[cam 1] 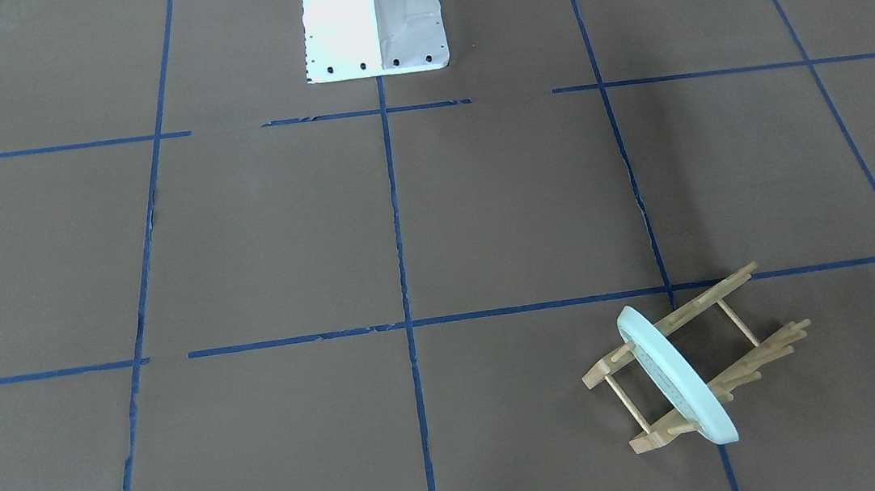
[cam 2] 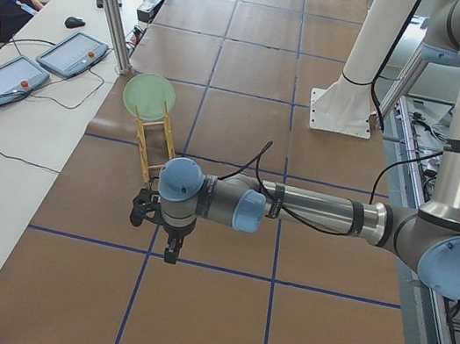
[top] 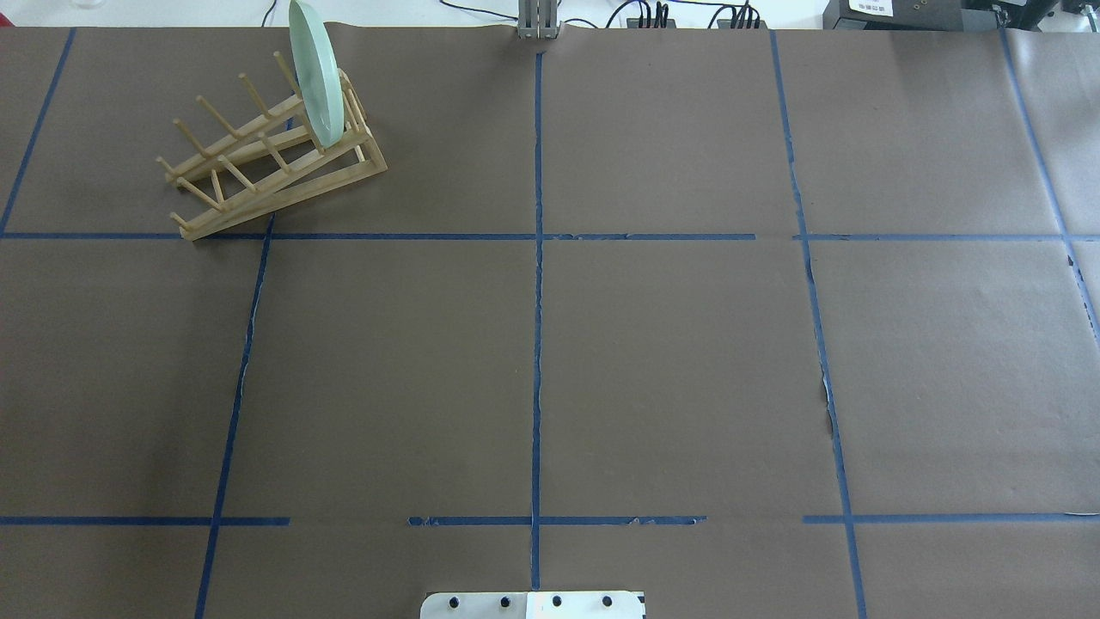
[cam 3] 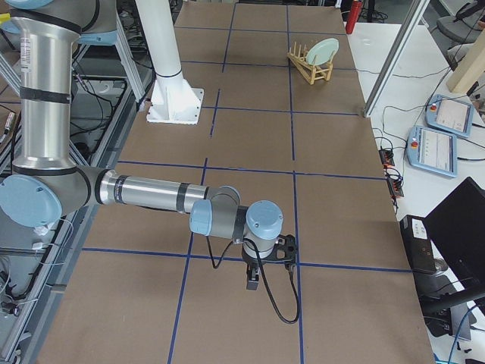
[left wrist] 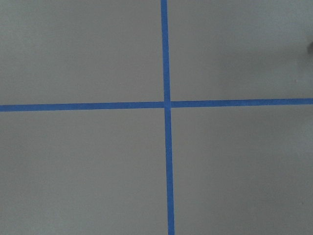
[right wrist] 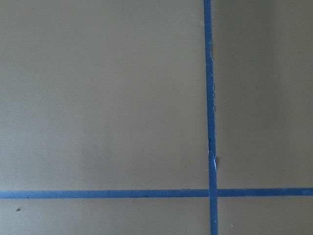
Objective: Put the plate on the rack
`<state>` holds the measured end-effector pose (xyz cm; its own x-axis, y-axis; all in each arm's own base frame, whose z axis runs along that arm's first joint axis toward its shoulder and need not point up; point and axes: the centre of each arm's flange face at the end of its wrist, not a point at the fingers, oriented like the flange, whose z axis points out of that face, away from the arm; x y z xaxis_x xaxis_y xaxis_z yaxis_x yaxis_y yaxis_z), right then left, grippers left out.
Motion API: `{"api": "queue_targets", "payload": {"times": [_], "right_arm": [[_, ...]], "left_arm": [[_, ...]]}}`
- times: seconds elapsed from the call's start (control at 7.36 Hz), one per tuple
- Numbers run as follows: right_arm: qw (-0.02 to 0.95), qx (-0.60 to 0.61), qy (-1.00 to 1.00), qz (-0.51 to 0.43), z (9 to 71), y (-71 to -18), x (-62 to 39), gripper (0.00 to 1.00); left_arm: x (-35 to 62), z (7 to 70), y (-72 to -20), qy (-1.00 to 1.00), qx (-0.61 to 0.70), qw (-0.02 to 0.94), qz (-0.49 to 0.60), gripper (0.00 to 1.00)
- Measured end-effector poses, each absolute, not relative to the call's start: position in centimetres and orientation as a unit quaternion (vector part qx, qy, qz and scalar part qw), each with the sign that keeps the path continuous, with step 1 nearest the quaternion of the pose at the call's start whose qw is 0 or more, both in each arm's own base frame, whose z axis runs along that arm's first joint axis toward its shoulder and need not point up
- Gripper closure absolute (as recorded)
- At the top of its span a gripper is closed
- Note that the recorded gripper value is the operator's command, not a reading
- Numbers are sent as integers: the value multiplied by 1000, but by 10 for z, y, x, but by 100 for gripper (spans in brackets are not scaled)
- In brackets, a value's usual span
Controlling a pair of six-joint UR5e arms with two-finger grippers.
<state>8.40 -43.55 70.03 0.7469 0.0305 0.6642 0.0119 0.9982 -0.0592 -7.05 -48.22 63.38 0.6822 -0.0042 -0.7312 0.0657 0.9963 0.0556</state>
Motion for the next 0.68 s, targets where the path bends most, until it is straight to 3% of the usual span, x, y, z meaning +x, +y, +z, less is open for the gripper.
{"api": "queue_targets", "payload": {"times": [0.68], "right_arm": [[934,-30,-356,5,700,-435,84,0]], "left_arm": [[-80,642,-484,371,-7,928,-45,0]]}}
